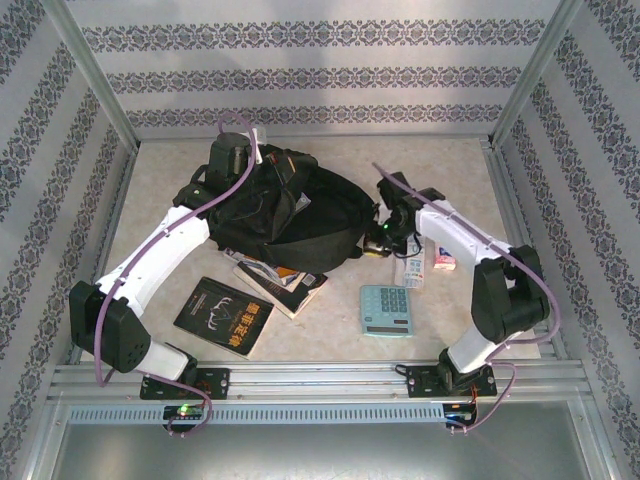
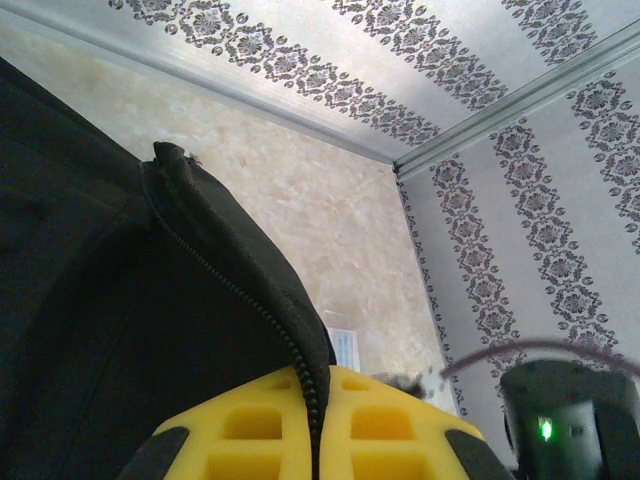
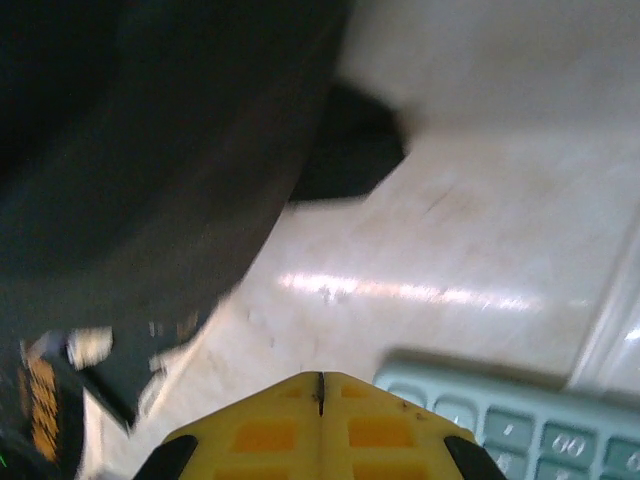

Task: Pack the student bag
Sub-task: Rotate the calculator at the bottom-right of the table.

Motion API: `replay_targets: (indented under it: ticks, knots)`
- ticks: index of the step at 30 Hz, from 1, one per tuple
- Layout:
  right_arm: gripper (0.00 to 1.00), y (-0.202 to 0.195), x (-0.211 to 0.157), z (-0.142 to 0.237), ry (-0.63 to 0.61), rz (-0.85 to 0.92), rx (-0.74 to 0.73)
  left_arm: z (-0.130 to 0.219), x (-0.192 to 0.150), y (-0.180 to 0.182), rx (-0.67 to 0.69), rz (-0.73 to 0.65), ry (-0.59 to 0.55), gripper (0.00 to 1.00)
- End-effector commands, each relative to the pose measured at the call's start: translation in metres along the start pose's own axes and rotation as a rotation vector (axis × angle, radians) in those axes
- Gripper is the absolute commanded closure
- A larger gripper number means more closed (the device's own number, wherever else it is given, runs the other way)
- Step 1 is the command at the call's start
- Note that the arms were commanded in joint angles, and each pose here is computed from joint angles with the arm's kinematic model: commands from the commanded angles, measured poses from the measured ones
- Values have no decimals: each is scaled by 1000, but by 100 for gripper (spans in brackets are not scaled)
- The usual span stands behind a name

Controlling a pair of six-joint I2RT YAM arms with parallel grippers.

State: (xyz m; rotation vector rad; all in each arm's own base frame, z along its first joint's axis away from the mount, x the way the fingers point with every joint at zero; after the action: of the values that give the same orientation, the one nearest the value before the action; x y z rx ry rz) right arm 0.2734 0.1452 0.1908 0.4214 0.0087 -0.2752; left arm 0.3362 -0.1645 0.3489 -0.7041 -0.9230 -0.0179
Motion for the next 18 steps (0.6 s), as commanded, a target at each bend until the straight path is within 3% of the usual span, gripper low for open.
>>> replay_targets:
  ticks: [1,8,18]
  knots:
    - [100,-5,-54,-14,194,127,-60,7,12,-11,-43,-22,-63,100]
    - [100,9,-108,-45,341,231,-64,2,14,-11,-44,-20,-60,100]
    - [100,-12,-124,-75,424,220,-295,4,13,-11,-44,-20,-58,100]
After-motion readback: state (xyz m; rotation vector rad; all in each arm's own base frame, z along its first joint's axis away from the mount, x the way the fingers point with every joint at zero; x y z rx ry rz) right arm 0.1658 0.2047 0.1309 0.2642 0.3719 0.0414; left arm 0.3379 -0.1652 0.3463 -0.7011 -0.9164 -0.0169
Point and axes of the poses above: each hand's point on the last joint's axis, 136 mm out from that joint toward the fingers, its own z axis back along the fingers, its own y axis along the line the jaws close on, x = y × z, the point moved 10 cm from there along z, back along the fingers, and after that the axes turned 12 degrees about -z, right-handed, at the moved point
